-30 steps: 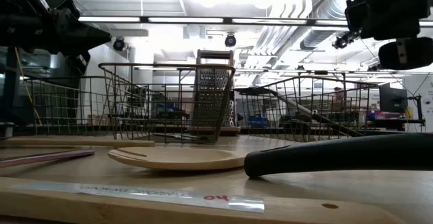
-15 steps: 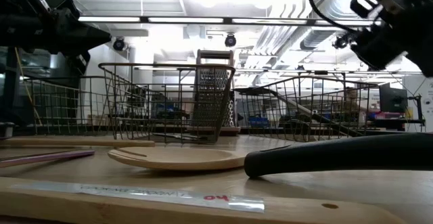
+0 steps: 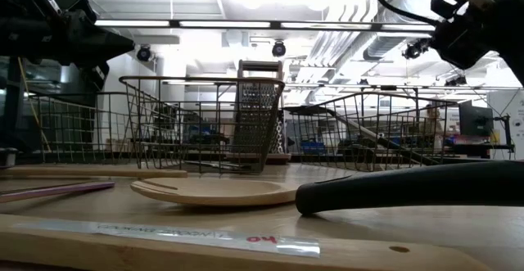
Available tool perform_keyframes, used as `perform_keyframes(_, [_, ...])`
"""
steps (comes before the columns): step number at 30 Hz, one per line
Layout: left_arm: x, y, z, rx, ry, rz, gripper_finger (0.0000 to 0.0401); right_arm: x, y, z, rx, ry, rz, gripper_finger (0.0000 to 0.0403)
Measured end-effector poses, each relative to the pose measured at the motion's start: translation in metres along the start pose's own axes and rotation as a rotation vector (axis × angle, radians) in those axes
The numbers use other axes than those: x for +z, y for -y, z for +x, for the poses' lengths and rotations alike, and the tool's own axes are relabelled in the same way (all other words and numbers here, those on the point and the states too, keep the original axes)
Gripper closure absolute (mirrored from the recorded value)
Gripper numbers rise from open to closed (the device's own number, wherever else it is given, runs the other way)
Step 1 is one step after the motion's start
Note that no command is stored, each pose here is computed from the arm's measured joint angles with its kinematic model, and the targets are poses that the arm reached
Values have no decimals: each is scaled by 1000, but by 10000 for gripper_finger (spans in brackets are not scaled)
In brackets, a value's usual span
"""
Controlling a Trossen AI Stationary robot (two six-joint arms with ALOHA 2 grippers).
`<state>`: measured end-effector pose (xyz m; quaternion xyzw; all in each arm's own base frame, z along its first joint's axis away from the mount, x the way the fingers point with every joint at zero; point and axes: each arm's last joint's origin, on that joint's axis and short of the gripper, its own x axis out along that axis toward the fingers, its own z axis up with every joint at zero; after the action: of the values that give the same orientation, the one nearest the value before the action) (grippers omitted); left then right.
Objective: Pick & Place Kitchen Items
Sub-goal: Put the brown serving spoon into the left wire basket
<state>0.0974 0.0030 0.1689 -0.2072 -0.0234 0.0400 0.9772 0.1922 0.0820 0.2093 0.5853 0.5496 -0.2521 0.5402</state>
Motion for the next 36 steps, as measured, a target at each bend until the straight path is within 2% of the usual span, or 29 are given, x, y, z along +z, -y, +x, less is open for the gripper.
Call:
perform_keyframes(4, [0, 0, 0, 0, 0, 0, 386, 1, 7, 5, -106, -8, 50, 356])
perform_keyframes(9, [0, 0, 0, 0, 0, 0, 386, -1, 13, 16, -216, 23, 94, 290])
perform_keyframes(14, [0, 0, 0, 0, 0, 0, 386, -2, 13, 30, -260, 113, 132, 224])
perform_keyframes(17, [0, 0, 0, 0, 0, 0, 386, -4, 12, 41, -274, 183, 153, 201])
perform_keyframes(26, [0, 0, 0, -1, 0, 0, 386, -22, 18, 58, -313, 213, 202, 204])
perform_keyframes(36, [0, 0, 0, 0, 0, 0, 386, -30, 22, 60, -308, 266, 203, 207])
